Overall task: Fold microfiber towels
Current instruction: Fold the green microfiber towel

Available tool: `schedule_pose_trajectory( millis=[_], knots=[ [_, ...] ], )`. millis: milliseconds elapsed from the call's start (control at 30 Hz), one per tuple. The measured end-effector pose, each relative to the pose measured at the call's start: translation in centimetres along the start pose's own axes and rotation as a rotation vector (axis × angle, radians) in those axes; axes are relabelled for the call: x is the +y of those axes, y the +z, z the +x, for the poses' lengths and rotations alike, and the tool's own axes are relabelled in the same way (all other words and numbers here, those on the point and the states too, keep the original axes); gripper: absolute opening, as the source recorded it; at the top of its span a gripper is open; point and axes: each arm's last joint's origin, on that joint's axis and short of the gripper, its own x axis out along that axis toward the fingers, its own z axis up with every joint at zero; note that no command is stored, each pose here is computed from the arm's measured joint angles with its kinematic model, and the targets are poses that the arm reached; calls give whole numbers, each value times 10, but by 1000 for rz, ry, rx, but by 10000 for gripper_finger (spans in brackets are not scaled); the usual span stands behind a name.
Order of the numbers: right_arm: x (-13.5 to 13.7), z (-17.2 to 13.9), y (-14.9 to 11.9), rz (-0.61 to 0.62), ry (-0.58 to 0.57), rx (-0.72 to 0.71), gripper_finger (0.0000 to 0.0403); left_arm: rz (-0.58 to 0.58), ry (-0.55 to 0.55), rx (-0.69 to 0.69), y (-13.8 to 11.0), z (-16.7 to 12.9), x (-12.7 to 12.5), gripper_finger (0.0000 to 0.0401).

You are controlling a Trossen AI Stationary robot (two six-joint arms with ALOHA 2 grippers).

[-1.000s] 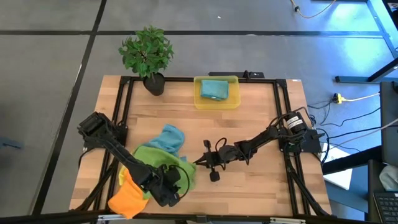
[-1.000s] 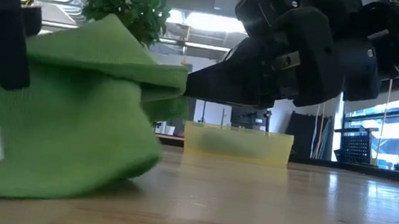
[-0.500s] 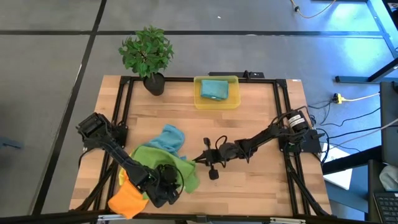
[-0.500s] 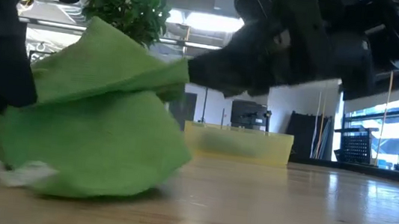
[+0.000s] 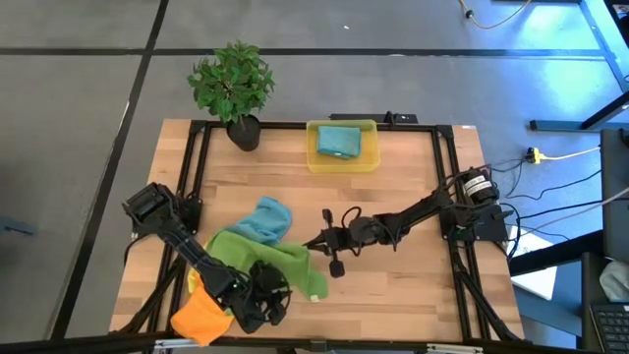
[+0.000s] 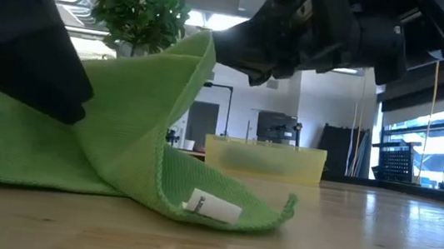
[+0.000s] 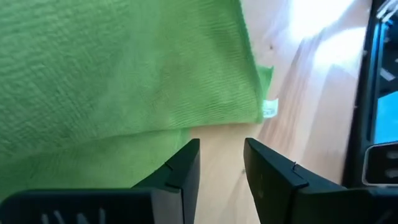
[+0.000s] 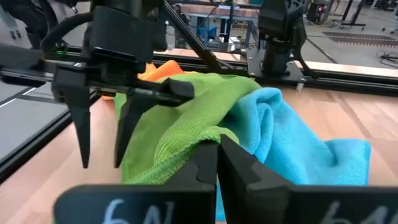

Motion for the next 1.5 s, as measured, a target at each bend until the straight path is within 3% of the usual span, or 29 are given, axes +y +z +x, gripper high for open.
schedule_pose_trajectory(
  millis=[333,633,1500],
  knots=[
    [0,0,-1,-23,0,6,4,54,6,-51,0,-2,-1,115],
    [0,0,-3,-28,1,27,5,127,95,-291,7,-3,1,115],
    [0,0,-4,-31,2,46,6,129,93,-281,7,-2,1,115]
  ],
)
